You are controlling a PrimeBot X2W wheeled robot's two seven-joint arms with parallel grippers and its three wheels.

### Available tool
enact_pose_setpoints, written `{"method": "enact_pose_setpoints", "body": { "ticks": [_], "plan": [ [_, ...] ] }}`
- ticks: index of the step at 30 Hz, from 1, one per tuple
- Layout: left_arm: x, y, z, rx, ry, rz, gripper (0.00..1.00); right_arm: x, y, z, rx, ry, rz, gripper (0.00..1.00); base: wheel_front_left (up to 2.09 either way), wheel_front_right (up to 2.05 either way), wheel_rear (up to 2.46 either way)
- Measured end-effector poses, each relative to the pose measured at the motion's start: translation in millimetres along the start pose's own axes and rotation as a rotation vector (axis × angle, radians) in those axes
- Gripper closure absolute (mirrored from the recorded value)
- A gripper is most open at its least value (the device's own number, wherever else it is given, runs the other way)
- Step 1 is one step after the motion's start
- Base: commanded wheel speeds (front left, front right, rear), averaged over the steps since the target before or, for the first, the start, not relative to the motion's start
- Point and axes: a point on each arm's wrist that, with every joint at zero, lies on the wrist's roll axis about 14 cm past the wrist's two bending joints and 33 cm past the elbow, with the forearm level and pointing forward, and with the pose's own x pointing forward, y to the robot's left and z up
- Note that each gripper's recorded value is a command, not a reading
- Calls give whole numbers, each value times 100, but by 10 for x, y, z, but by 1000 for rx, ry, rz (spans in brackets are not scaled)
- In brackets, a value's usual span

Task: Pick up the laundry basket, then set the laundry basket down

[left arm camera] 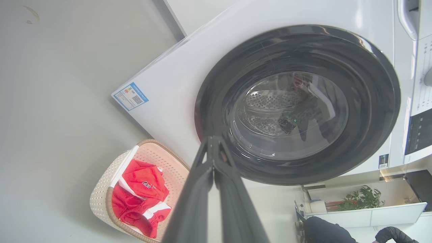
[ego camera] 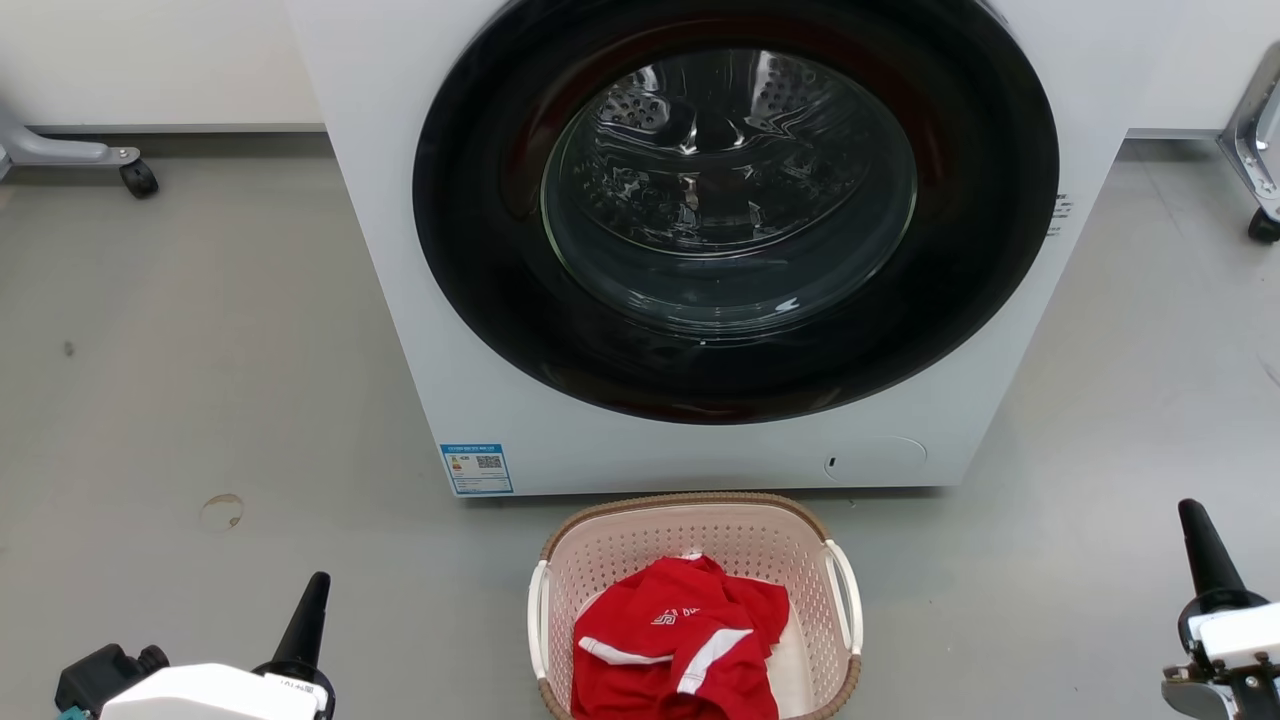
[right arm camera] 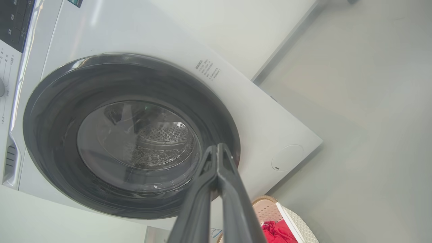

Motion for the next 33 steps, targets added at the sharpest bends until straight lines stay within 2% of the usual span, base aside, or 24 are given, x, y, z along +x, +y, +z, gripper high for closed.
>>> {"method": "enact_pose_setpoints", "body": {
  "ticks": [33],
  "plan": [
    [233,-186,68,-361,-71,-124,100,-11,-7,313,331,-85,15,100,0,0,0]
  ]
}}
